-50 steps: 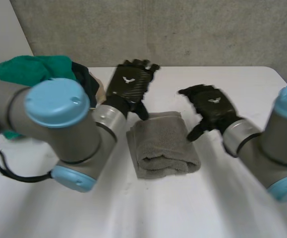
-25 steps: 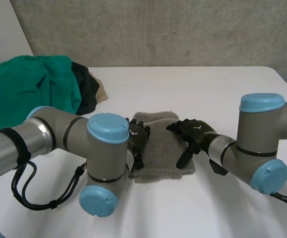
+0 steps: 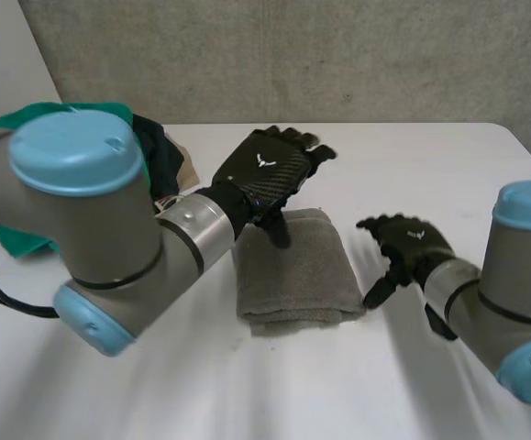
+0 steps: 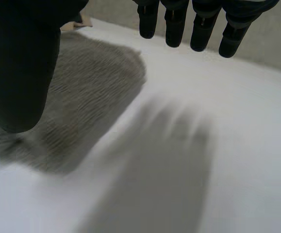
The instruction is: Fold the laundry.
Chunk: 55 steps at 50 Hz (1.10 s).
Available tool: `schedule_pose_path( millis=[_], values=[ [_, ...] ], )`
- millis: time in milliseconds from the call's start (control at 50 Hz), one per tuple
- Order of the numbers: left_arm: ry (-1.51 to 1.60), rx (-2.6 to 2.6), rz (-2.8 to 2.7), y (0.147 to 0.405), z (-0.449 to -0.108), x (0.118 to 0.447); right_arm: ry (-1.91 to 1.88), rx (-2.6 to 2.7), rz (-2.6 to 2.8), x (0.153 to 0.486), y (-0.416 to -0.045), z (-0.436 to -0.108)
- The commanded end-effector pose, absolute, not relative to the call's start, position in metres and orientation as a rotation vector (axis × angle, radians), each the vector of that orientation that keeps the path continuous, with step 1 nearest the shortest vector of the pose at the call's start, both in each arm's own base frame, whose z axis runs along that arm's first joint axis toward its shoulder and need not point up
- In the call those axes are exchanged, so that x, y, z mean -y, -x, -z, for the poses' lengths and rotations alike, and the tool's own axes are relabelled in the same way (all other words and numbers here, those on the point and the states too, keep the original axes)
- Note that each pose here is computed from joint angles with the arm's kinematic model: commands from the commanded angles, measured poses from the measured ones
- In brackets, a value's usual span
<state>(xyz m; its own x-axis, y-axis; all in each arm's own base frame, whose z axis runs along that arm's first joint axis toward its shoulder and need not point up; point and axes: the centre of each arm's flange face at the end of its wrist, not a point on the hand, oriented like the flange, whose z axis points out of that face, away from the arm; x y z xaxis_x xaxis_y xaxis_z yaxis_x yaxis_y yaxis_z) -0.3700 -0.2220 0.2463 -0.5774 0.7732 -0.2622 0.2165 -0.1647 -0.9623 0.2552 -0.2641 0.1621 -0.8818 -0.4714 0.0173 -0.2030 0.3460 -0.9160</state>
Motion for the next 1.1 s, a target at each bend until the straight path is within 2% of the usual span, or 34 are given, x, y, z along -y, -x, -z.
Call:
schedule_pose_path(
  millis=[20,420,680,900,940,1100],
  values=[
    [1.052,1.590,-1.580,0.368,-0.253,0.216,0.500,-2.338,1.343,0.247,-0.261,-0.133],
    [1.050,1.566,-1.595,0.368,-0.262,0.211,0.479,-2.263,1.281,0.246,-0.298,-0.103],
    [1.048,1.570,-1.592,0.367,-0.261,0.212,0.319,-2.186,1.482,0.280,-0.300,-0.122],
    [1.040,1.557,-1.614,0.366,-0.266,0.215,-0.028,-2.141,1.803,0.396,-0.230,-0.152],
    [1.040,1.550,-1.618,0.367,-0.267,0.215,-0.112,-2.134,1.885,0.422,-0.210,-0.155],
    [1.038,1.524,-1.640,0.369,-0.274,0.216,-0.327,-2.113,2.027,0.490,-0.150,-0.155]
  ],
)
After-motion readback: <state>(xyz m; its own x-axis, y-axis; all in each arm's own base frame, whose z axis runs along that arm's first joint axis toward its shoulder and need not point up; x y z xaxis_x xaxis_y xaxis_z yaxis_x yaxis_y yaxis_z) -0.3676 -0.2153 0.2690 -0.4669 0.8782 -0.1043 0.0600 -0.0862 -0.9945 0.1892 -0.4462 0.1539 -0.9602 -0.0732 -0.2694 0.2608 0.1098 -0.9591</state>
